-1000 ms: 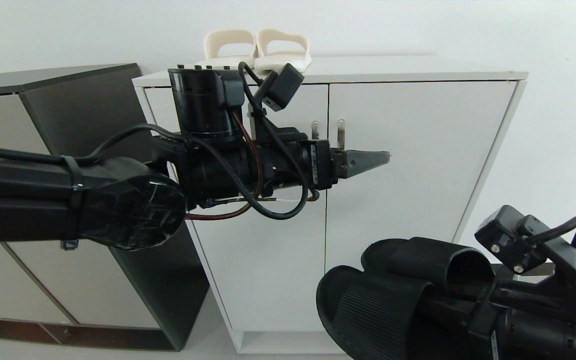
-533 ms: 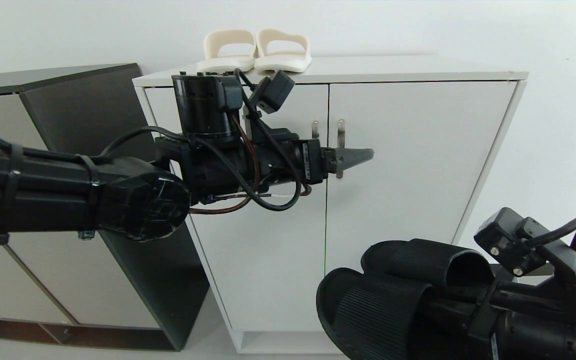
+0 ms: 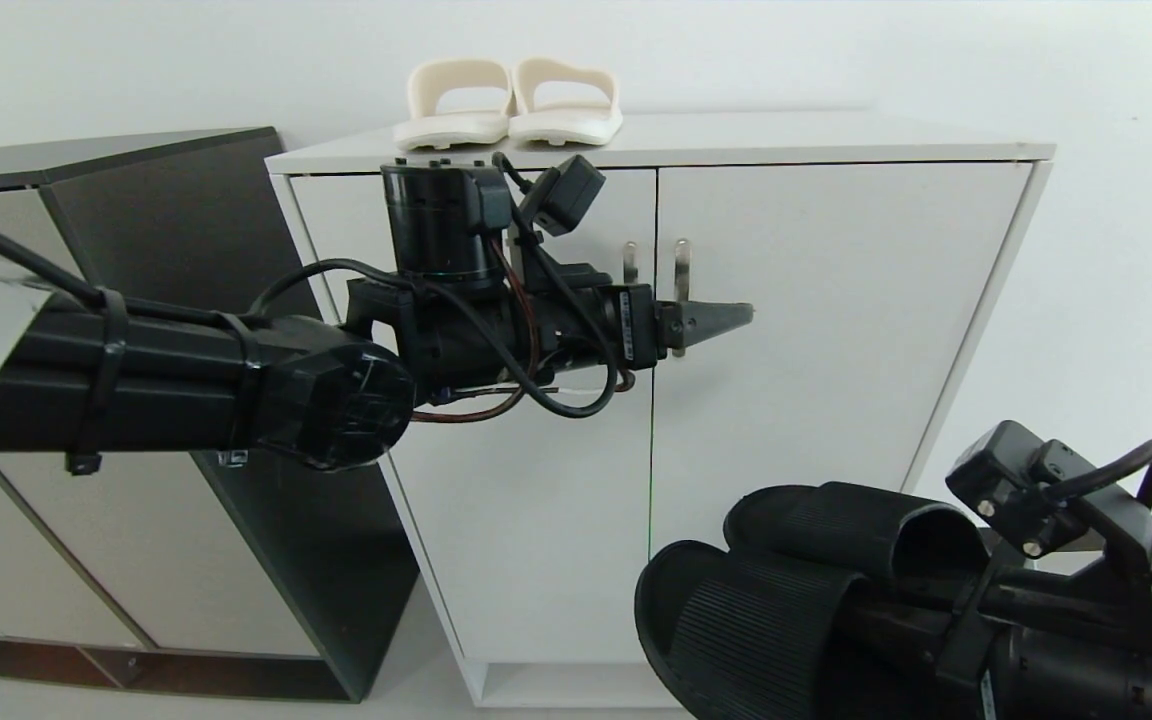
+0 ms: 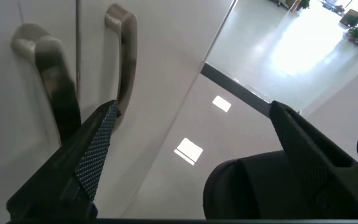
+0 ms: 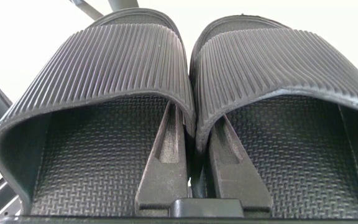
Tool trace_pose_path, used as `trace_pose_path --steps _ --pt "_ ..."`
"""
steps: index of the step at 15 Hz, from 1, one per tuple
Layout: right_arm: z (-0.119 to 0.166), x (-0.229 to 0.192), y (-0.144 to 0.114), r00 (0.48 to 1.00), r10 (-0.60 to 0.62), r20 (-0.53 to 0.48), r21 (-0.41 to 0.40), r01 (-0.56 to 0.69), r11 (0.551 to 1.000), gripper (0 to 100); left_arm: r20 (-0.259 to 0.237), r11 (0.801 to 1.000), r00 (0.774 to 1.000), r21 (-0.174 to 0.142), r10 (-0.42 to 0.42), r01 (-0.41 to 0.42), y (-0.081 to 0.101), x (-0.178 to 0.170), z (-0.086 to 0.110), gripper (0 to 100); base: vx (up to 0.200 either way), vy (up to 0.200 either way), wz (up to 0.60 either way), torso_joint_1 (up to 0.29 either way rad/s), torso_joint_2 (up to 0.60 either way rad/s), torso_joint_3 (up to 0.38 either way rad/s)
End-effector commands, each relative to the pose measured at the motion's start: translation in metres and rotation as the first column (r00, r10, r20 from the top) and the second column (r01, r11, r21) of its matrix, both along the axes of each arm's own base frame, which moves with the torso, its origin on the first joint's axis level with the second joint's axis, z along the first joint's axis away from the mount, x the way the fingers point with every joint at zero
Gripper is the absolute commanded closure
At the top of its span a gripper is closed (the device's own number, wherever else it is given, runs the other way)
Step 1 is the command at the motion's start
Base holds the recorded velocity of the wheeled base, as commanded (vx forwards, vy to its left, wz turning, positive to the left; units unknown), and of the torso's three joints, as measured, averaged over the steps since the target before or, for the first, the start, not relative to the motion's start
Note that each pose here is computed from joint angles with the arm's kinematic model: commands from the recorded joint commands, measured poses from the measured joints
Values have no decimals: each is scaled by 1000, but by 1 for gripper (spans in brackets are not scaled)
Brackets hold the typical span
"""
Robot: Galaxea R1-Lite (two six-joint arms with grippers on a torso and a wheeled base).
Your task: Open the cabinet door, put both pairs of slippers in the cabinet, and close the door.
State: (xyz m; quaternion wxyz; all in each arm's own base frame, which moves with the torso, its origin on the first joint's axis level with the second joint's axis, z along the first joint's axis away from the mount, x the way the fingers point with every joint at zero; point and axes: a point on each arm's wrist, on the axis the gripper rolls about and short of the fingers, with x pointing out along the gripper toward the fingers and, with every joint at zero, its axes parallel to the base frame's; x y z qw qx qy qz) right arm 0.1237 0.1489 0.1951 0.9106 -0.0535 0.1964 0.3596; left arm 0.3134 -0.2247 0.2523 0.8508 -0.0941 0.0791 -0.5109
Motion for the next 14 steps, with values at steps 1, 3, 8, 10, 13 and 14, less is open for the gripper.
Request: trace_pose_path --steps 1,3,8,10,13,14 --pt "0 0 0 1000 1 0 -1 -1 1000 100 -4 1000 1000 2 3 -3 -5 7 -5 0 0 0 0 0 0 0" --pt "1 0 -1 1000 -1 4 3 1 1000 100 -4 1000 1000 2 6 -6 -5 10 -6 0 0 0 0 0 0 0" --pt "1 0 -1 1000 1 4 4 -1 1000 100 -3 1000 1000 -1 6 -6 -9 17 -9 0 0 0 0 0 0 0" --pt "1 -1 -1 1000 4 2 3 -4 1000 100 -6 1000 1000 -4 6 -6 -9 17 -8 100 0 0 0 0 0 0" --pt "-2 -2 -1 1000 9 -7 -5 -9 1000 100 2 1000 1000 -14 5 -5 -2 6 1 100 0 0 0 0 0 0" --pt "-4 -3 -1 1000 20 -11 -14 -20 1000 100 7 1000 1000 -17 -1 1 4 -7 7 100 0 0 0 0 0 0"
